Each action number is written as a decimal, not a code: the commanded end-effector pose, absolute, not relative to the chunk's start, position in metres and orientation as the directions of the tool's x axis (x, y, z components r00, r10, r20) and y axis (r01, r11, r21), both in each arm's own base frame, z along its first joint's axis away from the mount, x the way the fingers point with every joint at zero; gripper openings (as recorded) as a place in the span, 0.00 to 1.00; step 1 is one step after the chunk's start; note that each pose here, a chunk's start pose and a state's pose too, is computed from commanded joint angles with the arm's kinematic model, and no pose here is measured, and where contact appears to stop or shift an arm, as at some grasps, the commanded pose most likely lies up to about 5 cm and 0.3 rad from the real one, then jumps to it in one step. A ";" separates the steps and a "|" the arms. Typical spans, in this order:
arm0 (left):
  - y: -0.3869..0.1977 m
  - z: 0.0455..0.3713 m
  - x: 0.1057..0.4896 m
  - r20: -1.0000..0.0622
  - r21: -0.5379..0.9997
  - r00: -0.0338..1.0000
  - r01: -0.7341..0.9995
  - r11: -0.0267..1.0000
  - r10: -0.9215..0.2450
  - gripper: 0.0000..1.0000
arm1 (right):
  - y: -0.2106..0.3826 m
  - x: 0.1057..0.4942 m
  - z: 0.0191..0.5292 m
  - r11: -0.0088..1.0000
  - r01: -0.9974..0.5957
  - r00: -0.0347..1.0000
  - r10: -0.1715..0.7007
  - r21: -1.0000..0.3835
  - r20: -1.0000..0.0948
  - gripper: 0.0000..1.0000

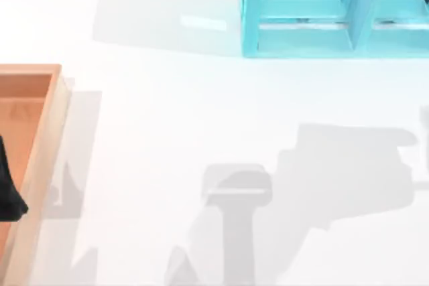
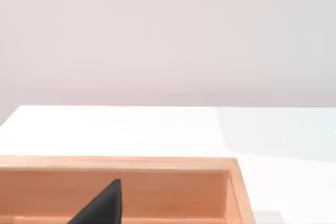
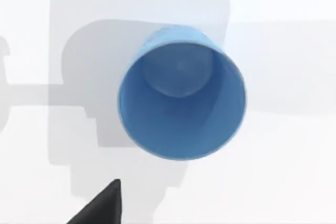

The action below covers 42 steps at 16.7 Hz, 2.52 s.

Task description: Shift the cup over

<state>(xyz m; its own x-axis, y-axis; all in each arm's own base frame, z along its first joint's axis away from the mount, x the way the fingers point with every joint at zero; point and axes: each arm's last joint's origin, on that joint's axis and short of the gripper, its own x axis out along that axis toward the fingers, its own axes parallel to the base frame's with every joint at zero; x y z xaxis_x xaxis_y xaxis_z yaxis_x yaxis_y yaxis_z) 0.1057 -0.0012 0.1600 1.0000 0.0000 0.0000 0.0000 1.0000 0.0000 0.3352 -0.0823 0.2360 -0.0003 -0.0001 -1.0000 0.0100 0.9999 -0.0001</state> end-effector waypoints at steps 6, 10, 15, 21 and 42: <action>-0.001 0.160 0.106 0.000 0.000 1.000 0.000 1.000 0.000 1.00 | -0.081 0.336 0.224 1.000 0.009 -0.004 0.001 0.001 -1.000 1.00; -0.001 0.160 0.106 0.000 0.000 1.000 0.000 1.000 0.000 1.00 | -0.083 0.340 0.179 1.000 0.010 0.006 -0.002 -0.002 -1.000 1.00; -0.001 0.160 0.106 0.000 0.000 1.000 0.000 1.000 0.000 1.00 | -0.082 0.335 0.136 1.000 0.010 0.000 0.000 0.000 -1.000 1.00; -0.001 0.160 0.106 0.000 0.000 1.000 0.000 1.000 0.000 1.00 | -0.082 0.335 0.136 1.000 0.010 0.000 0.000 0.000 -1.000 0.85; -0.001 0.160 0.106 0.000 0.000 1.000 0.000 1.000 0.000 1.00 | -0.083 0.335 0.137 1.000 0.010 0.000 0.000 0.000 -1.000 0.00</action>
